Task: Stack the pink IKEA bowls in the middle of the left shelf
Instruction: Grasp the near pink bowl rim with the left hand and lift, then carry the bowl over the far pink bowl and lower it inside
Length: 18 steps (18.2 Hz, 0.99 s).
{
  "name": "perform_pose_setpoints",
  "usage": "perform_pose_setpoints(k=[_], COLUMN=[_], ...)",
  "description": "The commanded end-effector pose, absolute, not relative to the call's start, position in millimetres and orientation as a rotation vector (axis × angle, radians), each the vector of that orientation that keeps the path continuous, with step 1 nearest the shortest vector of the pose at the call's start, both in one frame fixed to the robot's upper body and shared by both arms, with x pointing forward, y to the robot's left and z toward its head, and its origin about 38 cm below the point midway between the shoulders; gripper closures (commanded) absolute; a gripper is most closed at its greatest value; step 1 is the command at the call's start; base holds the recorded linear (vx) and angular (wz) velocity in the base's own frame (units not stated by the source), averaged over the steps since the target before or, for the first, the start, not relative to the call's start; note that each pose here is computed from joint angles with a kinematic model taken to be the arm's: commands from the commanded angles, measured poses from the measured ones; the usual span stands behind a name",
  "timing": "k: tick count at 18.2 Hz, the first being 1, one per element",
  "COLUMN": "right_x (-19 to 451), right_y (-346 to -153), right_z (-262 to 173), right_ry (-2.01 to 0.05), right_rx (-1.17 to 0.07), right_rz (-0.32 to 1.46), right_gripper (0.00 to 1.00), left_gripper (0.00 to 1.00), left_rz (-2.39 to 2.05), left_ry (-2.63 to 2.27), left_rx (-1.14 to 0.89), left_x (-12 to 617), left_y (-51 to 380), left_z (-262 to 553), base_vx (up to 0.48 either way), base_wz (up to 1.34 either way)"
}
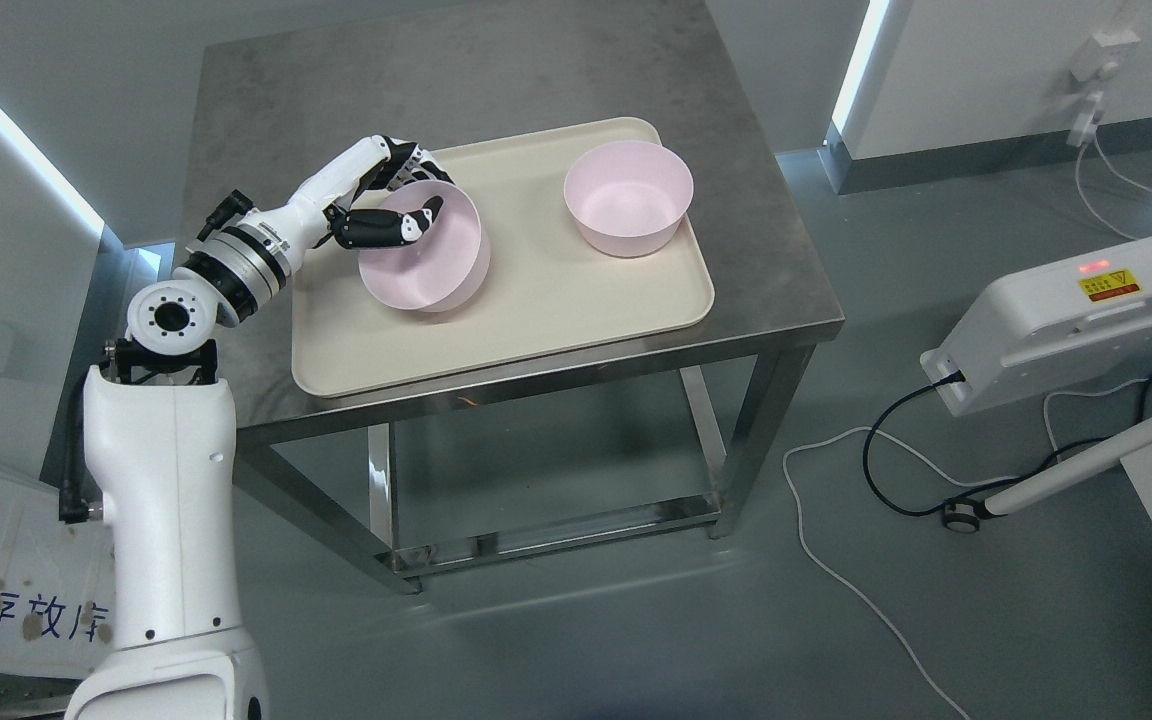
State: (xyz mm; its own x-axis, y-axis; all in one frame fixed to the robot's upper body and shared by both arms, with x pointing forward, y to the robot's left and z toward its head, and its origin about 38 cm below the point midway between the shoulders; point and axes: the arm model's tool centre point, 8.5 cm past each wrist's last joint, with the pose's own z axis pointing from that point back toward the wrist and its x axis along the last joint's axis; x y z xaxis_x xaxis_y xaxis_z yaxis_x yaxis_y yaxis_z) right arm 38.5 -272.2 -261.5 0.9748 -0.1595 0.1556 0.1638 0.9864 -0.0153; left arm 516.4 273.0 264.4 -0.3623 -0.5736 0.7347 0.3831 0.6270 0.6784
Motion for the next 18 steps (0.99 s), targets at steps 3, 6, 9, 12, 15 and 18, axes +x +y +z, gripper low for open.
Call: perform_pose_setpoints(k=[3,6,9,12,15,18], right_x=[39,39,39,39,39,39], right_y=[-283.4,-283.4,-283.4,-283.4,-283.4,-283.4], right_z=[-260,-260,-260,-260,-260,-260], right_ry=[-0.157,-0.157,-0.157,-0.157,-0.157,-0.157], right_rx=[-0.046,-0.046,-0.046,-0.046,-0.046,-0.046], right_rz=[-0.161,-0.161,-0.161,-0.161,-0.161,-0.161], right_gripper=[0.0,0.0,0.0,0.0,0.0,0.0], left_gripper=[0.98,0.98,0.98,0.98,0.98,0.97], left_rz=[-0.889,-0.912,-1.082,-1.274,-1.375,-1.431], left_ry=[-1.767,-1.805,-1.789,-1.736,-1.665,-1.588], left_rx=[0.01,-0.002,-0.009,-0.001,0.011,0.039], left_x=[521,528,532,530,530,533], left_y=[242,220,164,105,60,40], left_z=[287,325,358,357,324,288], base_vx=[0.0,0.0,0.0,0.0,0.0,0.0], base_wz=[0.0,0.0,0.0,0.0,0.0,0.0])
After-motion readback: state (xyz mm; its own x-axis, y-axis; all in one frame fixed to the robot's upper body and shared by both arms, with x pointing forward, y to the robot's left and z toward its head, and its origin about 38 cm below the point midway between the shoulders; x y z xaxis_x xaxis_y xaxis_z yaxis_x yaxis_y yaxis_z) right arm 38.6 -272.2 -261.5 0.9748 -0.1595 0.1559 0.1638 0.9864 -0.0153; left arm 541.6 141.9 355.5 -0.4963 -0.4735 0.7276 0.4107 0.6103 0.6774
